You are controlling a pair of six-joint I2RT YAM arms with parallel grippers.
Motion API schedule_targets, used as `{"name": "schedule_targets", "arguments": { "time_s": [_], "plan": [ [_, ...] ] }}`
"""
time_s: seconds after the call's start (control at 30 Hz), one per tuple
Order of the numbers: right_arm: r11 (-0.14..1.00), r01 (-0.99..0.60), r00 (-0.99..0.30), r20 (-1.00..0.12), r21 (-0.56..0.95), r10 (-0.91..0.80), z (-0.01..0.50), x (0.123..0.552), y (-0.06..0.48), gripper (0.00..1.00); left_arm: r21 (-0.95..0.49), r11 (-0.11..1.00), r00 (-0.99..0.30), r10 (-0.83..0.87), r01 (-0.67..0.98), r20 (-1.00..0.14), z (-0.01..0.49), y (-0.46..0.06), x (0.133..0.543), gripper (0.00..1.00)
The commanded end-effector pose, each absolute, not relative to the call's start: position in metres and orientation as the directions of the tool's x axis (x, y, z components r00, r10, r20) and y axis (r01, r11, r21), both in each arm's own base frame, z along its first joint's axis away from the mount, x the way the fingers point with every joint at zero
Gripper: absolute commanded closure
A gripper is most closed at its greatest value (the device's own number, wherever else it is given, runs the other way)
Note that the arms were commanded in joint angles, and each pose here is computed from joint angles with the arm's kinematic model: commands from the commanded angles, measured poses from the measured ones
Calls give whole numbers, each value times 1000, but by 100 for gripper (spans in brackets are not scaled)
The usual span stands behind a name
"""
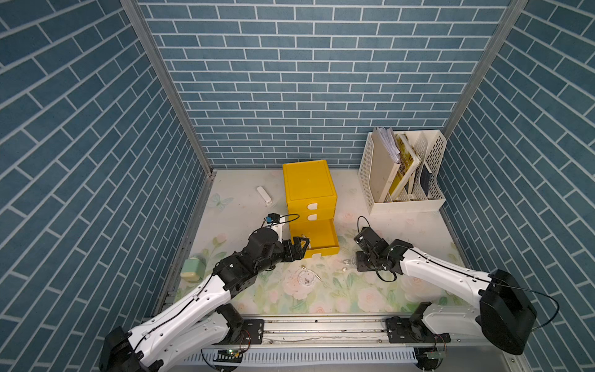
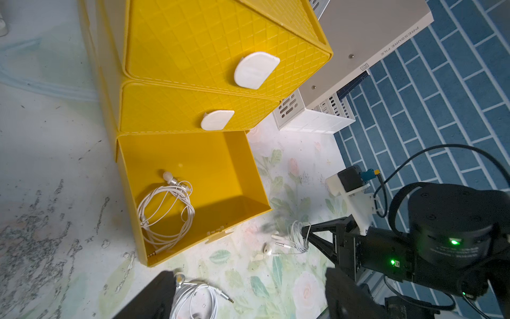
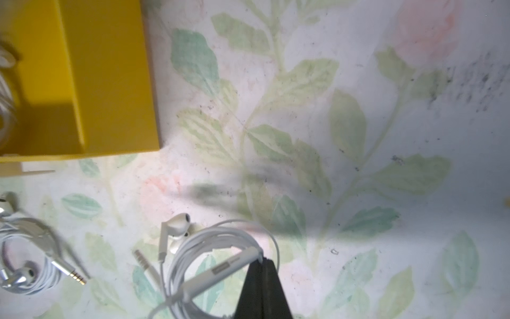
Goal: Place the wired earphones into the drawer by color
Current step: Pick up the wired earphones from the center of the board.
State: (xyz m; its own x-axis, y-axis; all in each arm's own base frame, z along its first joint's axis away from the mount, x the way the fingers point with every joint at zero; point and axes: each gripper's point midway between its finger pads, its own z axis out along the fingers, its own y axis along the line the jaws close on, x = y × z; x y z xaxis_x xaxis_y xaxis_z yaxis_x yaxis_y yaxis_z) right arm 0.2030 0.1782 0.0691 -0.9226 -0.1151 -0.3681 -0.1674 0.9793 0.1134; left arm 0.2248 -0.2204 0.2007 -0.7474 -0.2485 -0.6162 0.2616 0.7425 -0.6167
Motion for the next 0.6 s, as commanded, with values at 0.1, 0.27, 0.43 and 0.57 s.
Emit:
{"name": "schedule_targets", "arguments": {
  "time_s": [0.1,0.27,0.43,0.57],
  "plan": [
    [974,-164,-906,-415,156,-86,105,203,180,99,-664,687,-762,-250,295,-597,201,-236,218,10],
    [953,-194,-885,-461,232,-68,135,208,193,99,-676,672,-770,-246,302,-589,197,-243,214,10],
    [931,-238,-867,-493,276,-76,162,215,209,99,-738,591,-784,-267,326,-560,207,-257,207,9],
    [915,-262,-864,-498,308,-80,171,218,221,99,-809,463,-806,-282,361,-521,223,-278,194,6]
  ]
}}
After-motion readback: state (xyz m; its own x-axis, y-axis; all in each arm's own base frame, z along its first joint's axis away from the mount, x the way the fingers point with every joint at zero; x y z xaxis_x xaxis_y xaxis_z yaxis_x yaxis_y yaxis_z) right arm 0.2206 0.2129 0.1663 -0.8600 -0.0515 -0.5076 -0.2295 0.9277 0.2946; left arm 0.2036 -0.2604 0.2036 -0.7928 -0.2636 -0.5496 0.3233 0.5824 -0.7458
